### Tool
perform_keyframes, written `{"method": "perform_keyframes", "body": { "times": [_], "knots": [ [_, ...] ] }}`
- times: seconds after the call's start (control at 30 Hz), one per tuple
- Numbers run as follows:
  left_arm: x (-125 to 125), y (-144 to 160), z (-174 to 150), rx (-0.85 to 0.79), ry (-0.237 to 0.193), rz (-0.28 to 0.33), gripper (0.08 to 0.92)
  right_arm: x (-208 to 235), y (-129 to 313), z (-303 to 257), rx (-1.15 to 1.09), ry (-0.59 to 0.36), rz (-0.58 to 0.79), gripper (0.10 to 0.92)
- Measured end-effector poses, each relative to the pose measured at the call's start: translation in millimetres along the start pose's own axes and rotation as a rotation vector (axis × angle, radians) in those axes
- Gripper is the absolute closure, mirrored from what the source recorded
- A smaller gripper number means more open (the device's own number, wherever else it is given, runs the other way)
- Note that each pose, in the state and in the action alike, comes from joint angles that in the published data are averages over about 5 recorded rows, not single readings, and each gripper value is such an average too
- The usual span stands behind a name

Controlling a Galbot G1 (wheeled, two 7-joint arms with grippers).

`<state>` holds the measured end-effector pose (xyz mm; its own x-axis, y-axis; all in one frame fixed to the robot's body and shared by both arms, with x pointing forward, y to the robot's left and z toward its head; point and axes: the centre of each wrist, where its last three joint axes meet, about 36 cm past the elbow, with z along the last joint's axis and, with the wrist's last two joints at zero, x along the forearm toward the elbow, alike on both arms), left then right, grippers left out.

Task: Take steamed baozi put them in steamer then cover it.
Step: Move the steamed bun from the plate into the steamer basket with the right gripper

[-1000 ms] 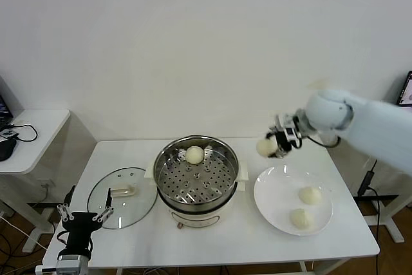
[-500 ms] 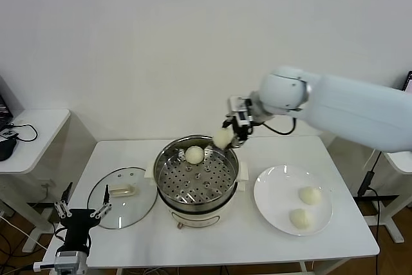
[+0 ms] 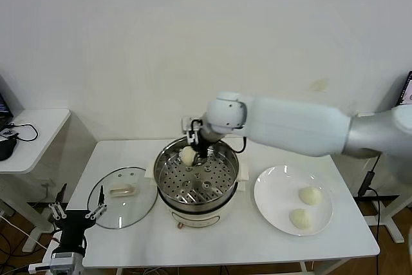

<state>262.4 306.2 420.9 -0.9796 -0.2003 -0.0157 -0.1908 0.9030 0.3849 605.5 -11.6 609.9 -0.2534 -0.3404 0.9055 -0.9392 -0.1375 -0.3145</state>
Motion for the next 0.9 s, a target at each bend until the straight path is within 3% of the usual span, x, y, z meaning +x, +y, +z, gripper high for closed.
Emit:
{"method": "perform_keyframes", "body": {
  "times": [0.5, 0.9],
  "knots": [
    [-0.6, 0.5, 1.6, 0.0, 0.0, -0.002, 0.177, -39.4, 5.3, -26.9, -0.014, 0.013, -0.027, 0.411],
    [0.1, -0.2, 0.3, 0.003, -0.002, -0.004, 0.177, -38.9, 4.6, -27.2, -0.02, 0.0, -0.029, 0.205]
  ]
}}
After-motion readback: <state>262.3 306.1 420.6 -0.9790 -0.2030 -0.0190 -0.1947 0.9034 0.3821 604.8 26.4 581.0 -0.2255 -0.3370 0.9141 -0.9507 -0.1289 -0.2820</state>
